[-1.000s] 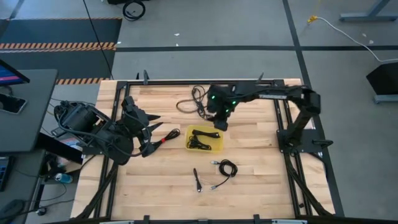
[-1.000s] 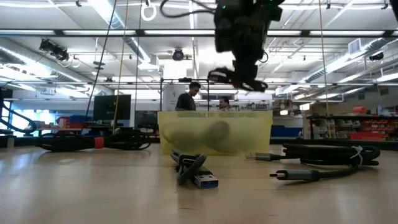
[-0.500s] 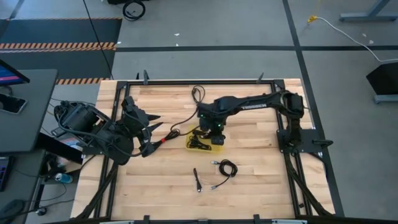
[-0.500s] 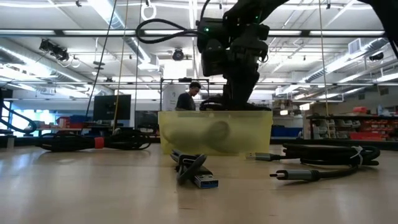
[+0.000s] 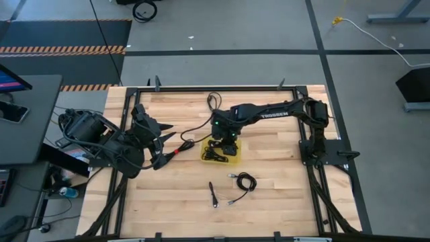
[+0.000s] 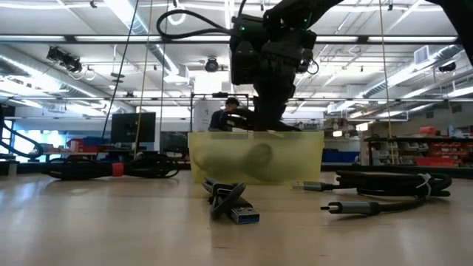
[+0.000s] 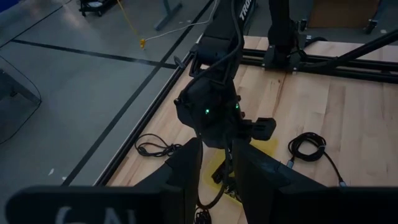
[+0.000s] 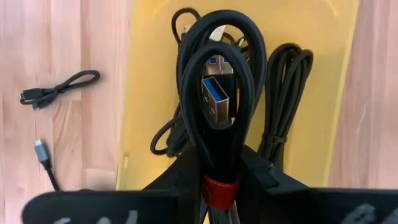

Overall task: Pick and place USB-C Cables
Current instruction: Put the black charger cable into the yellow bin

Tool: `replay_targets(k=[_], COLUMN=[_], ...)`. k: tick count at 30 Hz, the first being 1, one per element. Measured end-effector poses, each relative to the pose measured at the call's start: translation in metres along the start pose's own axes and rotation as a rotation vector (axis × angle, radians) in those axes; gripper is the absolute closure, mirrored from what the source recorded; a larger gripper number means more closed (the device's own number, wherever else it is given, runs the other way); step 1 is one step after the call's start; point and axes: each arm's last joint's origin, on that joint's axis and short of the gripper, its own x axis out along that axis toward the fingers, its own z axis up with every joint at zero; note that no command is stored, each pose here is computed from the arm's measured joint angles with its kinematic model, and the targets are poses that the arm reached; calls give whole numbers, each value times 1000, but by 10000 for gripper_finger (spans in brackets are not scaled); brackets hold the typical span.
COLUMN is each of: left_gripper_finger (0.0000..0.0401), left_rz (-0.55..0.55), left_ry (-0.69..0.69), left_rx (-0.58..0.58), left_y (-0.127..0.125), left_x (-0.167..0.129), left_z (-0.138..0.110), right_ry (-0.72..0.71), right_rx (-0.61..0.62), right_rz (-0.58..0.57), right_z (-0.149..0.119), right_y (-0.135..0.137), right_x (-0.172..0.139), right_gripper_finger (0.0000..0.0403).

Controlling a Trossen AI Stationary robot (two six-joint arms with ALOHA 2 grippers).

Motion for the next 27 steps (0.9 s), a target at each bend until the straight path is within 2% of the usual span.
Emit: replay_targets(k=[27], left_gripper_finger=[299], left_rz=[0], left_ry=[0], left_rx=[0], left_y=[0], left_x=[0], left_z=[0], right_ry=[-51], right_rx=[17], right_rz=[-29], right_z=[2], right_y=[-12], right_x=[2], right_gripper_finger=[339])
